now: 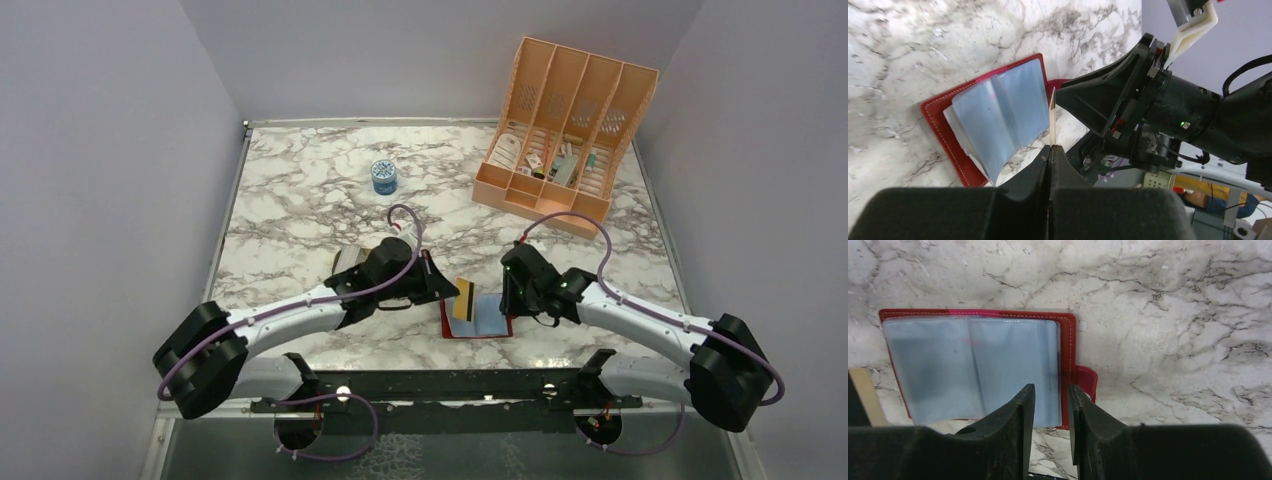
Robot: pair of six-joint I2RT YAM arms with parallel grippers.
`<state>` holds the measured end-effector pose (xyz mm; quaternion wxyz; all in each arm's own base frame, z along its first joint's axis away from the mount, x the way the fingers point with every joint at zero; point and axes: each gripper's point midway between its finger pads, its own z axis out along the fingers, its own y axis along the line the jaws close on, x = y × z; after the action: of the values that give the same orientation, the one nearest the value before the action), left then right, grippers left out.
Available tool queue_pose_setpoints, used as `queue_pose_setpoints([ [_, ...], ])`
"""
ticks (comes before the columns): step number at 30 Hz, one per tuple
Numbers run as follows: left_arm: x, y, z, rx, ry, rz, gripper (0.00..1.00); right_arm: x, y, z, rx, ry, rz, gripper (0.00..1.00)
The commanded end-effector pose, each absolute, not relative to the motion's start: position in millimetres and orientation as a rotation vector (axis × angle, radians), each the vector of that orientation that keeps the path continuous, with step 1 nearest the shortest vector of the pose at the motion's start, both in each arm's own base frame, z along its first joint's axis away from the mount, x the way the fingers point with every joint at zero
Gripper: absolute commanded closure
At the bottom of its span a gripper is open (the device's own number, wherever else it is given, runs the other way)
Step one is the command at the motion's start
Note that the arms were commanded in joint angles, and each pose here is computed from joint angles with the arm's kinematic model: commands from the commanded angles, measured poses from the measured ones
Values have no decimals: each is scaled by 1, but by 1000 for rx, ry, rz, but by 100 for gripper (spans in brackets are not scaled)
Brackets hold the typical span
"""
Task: Put the credit cards into the card holder
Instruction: Insert the credit card into the card holder.
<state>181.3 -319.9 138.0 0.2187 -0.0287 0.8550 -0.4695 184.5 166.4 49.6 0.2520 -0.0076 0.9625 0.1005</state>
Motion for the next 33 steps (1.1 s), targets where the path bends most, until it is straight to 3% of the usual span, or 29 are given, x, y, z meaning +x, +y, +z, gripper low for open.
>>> queue_pose_setpoints([
  [1,184,-343,133,-73,2328,-1323,100,176,170,35,47,2667,312,70],
  [13,181,-339,79,-43,2431,-1162,100,156,170,21,127,2722,386,74],
  [33,179,-335,62,-68,2471,-1125,100,156,167,27,162,2705,386,73],
])
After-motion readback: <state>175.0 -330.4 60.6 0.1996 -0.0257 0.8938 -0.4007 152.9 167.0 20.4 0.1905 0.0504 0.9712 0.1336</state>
